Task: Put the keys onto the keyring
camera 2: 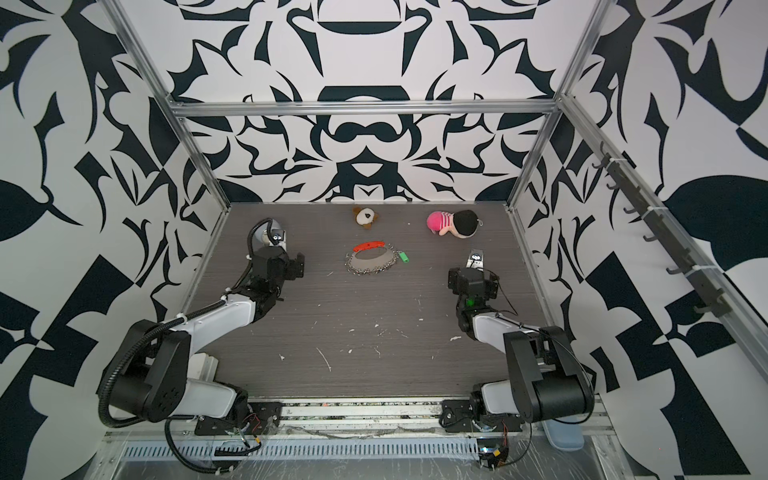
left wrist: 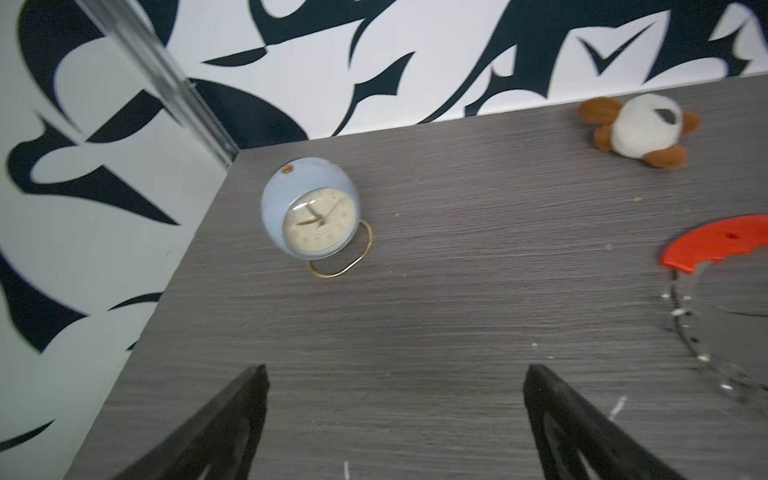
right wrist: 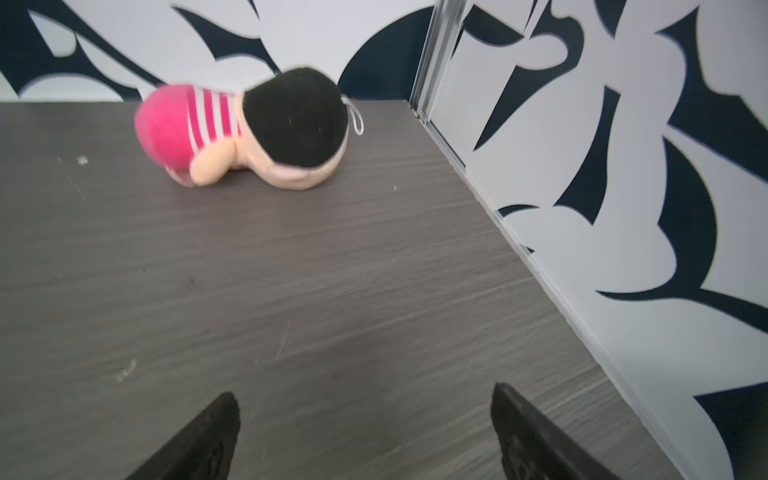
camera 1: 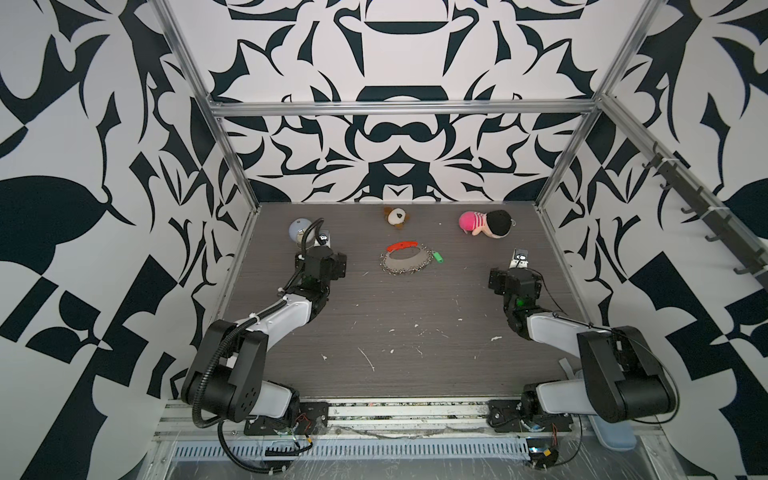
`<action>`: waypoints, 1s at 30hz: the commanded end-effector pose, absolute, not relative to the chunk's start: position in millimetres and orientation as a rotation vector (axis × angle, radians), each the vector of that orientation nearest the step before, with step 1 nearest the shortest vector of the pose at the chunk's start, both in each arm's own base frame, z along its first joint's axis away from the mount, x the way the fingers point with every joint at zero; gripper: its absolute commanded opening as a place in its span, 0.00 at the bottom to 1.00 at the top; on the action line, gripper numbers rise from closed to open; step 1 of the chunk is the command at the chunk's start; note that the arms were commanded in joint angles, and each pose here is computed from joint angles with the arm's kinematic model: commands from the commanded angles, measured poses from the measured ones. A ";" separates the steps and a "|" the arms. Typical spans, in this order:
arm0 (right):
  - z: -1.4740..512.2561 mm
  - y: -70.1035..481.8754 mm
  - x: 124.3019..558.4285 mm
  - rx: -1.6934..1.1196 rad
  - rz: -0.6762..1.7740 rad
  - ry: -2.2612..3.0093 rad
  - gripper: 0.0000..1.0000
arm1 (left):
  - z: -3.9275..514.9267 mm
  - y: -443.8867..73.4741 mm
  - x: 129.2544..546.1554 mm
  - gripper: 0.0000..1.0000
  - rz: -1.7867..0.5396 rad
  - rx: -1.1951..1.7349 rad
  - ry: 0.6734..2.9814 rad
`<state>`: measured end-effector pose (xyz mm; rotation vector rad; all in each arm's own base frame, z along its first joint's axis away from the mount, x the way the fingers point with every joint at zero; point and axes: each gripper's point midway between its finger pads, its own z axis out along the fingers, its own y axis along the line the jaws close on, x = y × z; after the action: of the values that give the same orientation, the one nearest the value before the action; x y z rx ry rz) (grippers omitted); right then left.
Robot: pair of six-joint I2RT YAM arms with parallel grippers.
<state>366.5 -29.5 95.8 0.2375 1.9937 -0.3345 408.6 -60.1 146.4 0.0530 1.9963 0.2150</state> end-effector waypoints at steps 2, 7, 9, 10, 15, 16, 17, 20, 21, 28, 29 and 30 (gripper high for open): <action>101.7 -30.6 375.2 0.254 -0.326 1.892 0.99 | 149.5 -20.5 408.3 1.00 0.322 -0.097 1.934; 83.9 -24.2 369.6 0.230 -0.274 1.878 0.99 | 153.2 -3.3 407.0 1.00 0.315 -0.143 1.883; 91.5 -20.8 372.8 0.187 -0.275 1.837 0.98 | 155.1 1.8 403.9 1.00 0.299 -0.163 1.868; 88.8 -20.6 373.1 0.211 -0.258 1.860 0.97 | 156.0 2.7 403.0 1.00 0.286 -0.160 1.862; 86.7 -21.5 378.9 0.197 -0.290 1.886 1.00 | 145.8 15.3 391.1 1.00 0.372 -0.137 1.844; 86.9 -20.8 378.5 0.196 -0.283 1.882 1.00 | 140.4 19.3 388.3 1.00 0.365 -0.164 1.855; 87.5 -19.8 378.7 0.186 -0.282 1.876 1.00 | 135.9 20.9 387.2 1.00 0.347 -0.174 1.865; 86.9 -20.5 379.0 0.191 -0.285 1.880 1.00 | 127.4 22.9 383.9 1.00 0.320 -0.184 1.851; 87.3 -20.3 379.3 0.189 -0.284 1.880 1.00 | 124.0 24.8 382.0 1.00 0.318 -0.194 1.836; 86.9 -20.0 379.0 0.188 -0.282 1.881 1.00 | 108.7 35.6 378.6 1.00 0.269 -0.245 1.829; 86.8 -20.1 378.9 0.187 -0.283 1.881 1.00 | 106.3 36.4 379.4 1.00 0.227 -0.243 1.834; 87.2 -20.1 379.1 0.188 -0.282 1.879 1.00 | 100.0 41.0 380.0 1.00 0.203 -0.265 1.837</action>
<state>368.5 -22.3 68.5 0.1859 1.9449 -0.2963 372.2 38.4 88.4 -0.2164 1.9076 0.3159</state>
